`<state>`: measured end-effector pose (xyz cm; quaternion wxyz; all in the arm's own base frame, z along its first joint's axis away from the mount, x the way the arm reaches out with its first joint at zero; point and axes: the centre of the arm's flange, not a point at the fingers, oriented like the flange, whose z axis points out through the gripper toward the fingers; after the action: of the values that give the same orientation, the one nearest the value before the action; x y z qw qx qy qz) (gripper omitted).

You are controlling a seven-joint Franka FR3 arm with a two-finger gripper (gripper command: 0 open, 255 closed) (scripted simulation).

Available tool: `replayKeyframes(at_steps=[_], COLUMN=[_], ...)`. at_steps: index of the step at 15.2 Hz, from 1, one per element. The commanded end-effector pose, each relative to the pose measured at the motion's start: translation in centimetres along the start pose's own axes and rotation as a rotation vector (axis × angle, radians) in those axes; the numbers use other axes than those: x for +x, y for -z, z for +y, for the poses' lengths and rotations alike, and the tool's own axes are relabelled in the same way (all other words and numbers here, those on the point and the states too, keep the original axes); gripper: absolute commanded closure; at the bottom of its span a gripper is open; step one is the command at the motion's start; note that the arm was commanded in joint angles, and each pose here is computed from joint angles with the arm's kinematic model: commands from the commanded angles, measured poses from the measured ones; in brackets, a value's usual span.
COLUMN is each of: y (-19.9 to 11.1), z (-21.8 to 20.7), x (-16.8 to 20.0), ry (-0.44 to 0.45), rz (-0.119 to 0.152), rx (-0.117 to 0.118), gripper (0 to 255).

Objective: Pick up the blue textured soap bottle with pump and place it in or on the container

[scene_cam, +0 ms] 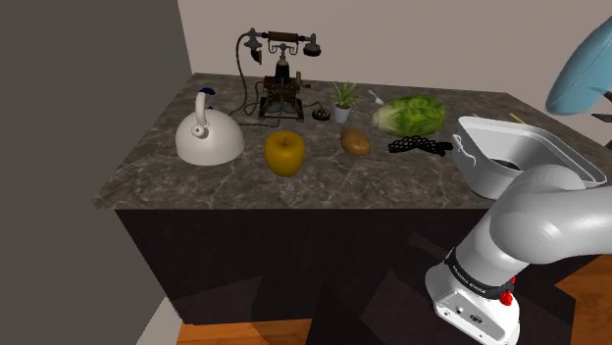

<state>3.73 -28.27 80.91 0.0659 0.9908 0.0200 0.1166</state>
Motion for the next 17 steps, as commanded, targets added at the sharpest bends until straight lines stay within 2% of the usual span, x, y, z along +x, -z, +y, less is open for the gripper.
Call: replayKeyframes(at_steps=[1,17], y=[-1.0,-9.2], z=[-0.2,-1.3], x=[-0.3,-2.2], ry=[0.000,0.000], rz=[0.001,0.001], rx=[0.000,0.000], gripper=[255,255])
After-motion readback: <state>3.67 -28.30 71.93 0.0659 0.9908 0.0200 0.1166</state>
